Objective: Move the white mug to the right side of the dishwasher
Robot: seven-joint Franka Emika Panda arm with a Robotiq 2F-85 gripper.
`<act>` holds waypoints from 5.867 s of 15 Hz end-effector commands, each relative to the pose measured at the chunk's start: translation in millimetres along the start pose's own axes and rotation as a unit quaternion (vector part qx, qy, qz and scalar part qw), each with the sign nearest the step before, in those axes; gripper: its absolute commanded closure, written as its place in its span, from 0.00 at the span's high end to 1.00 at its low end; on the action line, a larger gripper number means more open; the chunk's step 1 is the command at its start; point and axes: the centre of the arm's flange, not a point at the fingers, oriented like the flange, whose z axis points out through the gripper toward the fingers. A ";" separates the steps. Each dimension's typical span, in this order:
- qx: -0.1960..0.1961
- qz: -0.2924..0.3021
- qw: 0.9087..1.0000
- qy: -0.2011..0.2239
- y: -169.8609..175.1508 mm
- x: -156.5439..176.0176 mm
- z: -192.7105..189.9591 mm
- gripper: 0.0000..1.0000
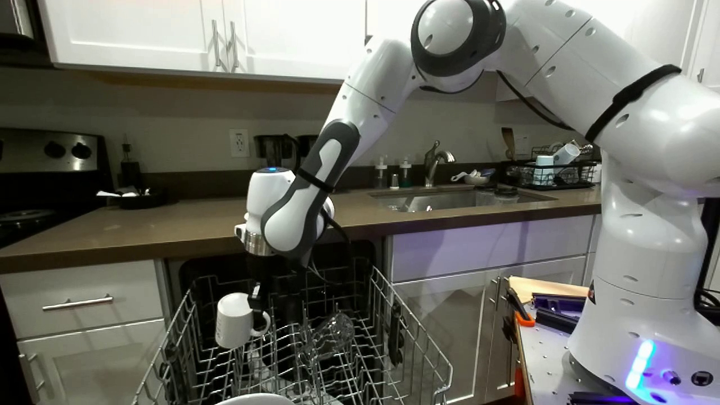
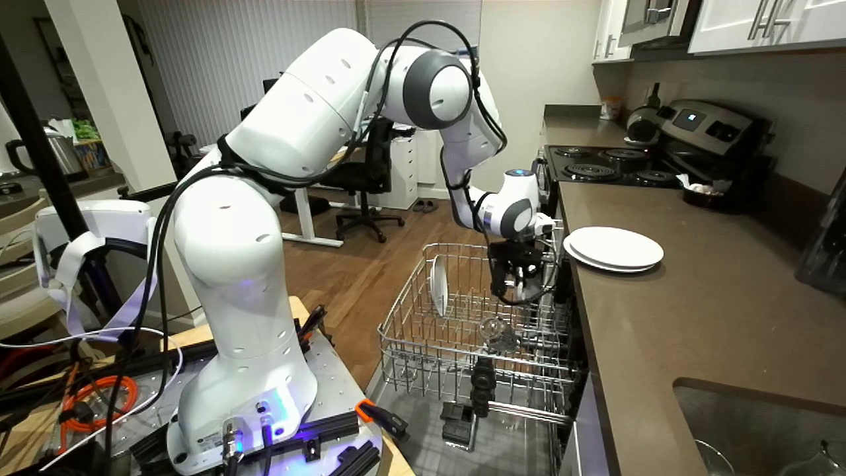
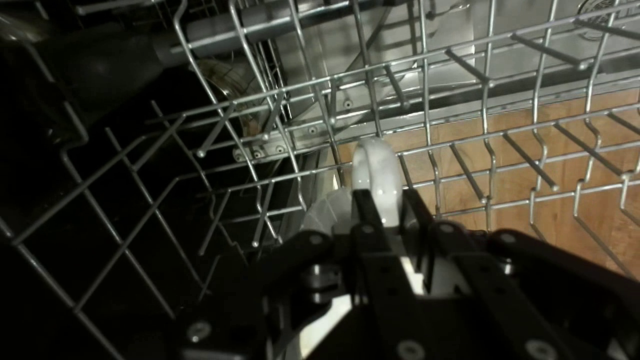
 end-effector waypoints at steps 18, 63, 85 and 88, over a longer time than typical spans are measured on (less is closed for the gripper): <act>-0.011 -0.089 0.996 0.005 15.7 -49.5 -131.4 0.04; 0.110 -0.158 0.979 -0.064 -90.8 -216.3 -109.6 0.04; 0.102 -0.088 0.988 -0.073 -78.3 -263.6 -37.8 0.04; 0.100 -0.081 0.989 -0.073 -78.8 -264.6 -24.3 0.04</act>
